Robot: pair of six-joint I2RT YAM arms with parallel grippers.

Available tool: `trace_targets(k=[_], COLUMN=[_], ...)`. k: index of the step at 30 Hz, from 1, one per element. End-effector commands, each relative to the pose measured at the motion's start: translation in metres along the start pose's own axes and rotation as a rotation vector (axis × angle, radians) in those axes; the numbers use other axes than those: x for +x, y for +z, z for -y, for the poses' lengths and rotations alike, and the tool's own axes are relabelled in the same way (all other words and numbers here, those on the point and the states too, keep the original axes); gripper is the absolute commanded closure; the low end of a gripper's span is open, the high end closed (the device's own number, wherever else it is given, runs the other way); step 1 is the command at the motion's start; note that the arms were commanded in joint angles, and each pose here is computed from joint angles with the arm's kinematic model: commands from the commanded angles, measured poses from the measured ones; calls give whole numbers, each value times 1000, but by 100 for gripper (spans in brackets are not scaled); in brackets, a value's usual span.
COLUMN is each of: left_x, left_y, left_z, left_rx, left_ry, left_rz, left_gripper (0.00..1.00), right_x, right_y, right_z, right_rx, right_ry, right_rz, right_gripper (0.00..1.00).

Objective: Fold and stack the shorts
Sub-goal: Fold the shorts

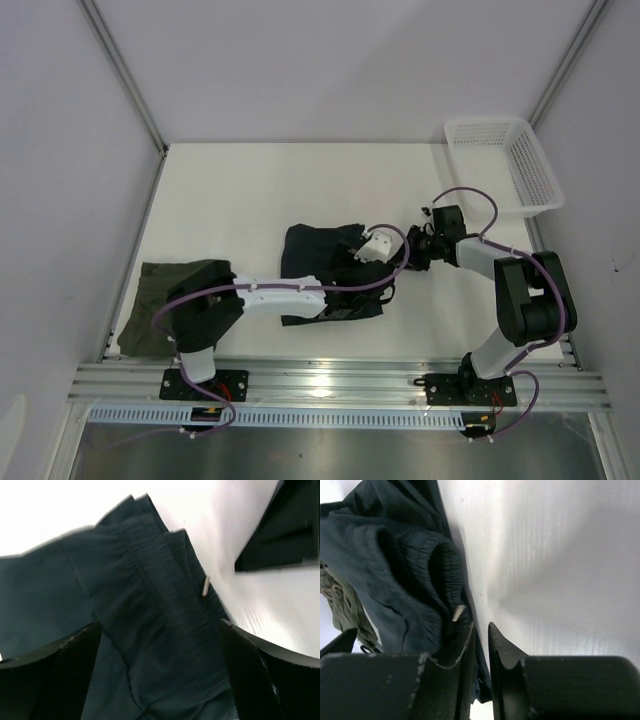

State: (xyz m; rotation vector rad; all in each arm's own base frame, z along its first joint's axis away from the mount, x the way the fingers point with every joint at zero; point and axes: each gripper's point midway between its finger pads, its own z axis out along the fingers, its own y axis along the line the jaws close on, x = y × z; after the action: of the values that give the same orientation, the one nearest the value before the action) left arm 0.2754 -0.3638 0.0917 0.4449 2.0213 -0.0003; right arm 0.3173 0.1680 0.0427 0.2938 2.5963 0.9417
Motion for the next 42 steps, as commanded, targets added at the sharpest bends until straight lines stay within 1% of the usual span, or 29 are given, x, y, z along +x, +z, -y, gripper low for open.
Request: trace_targets(k=[1,3,5,6,7,8,9,10,11,12,13,14,15,16,17,19,21,24,26,27,31,33,34,35,37,38,39,41,42], left_x=[-35,-54,-62,-67,-82,-78,-83,-89,-84,-85,-85,-81,-82,-81,-73,-69,-60,-48,-43,-41,-24,-20,-10,-8,-2,12,11,28,28], left_y=[-32,-48,-55,-61,-73,-68,-66,-73,-65,-64,-62,-55,-51,-50,-37,-29,-21,-13,-13,-11,3,10,21,27,37,45,51,64,69], left_z=[7,0,-14,-13,-23,-33,-48,-53,-71,-78,-87,-103,-110,-106,-117,-123,-121,-116,-107,-105,-87,-83,-81,-81,-76,-72,-72,-71,-73], left_rx=[145,204,221,286,322,358,333,389,359,354,335,294,288,345,329,370,406,462,516,527,589,589,575,567,583,578,573,554,545], left_ry=[-120,-152,-185,-205,-250,-295,-331,-360,-372,-370,-367,-366,-374,-379,-400,-433,-443,-455,-455,-455,-450,-447,-444,-445,-454,-459,-466,-493,-507], left_rz=[68,84,85,79,105,70,78,76,58,59,63,42,30,2,-33,-69,-100,-136,-155,-163,-229,-243,-276,-287,-315,-354,-356,-405,-405], left_gripper=[1,1,1,1,1,1,1,1,1,1,1,1,1,1,1,2,2,3,4,4,7,8,9,10,11,11,11,13,13], right_x=[-9,-12,-13,-13,-13,-13,-12,-11,-11,-10,-6,-10,-9,-6,-1,4,17,42,52,63,86,97,103,112,127,136,143,154,161], right_y=[-9,-12,-15,-15,-16,-17,-17,-18,-19,-23,-24,-25,-28,-30,-30,-33,-32,-27,-21,-17,6,21,26,37,45,48,54,60,61], right_z=[2,2,2,1,0,-5,-8,-12,-17,-27,-34,-44,-55,-65,-81,-101,-123,-147,-156,-162,-161,-148,-143,-129,-118,-109,-98,-86,-79], right_rx=[5,8,4,1,-3,-26,-44,-65,-98,-148,-170,-208,-238,-271,-310,-359,-399,-452,-472,-483,-500,-477,-467,-446,-440,-437,-411,-380,-359], right_ry=[-26,-27,-27,-27,-27,-32,-31,-32,-43,-43,-48,-79,-94,-108,-140,-158,-186,-202,-198,-210,-198,-160,-152,-137,-110,-100,-78,-79,-77], right_rz=[45,62,72,74,74,75,73,72,84,80,72,96,99,87,77,70,43,-6,-17,-37,-82,-118,-134,-154,-193,-200,-218,-229,-236], right_gripper=[80,80,79,77,76,72,70,68,66,64,66,68,72,74,76,82,89,96,97,98,100,100,100,100,100,100,100,100,100])
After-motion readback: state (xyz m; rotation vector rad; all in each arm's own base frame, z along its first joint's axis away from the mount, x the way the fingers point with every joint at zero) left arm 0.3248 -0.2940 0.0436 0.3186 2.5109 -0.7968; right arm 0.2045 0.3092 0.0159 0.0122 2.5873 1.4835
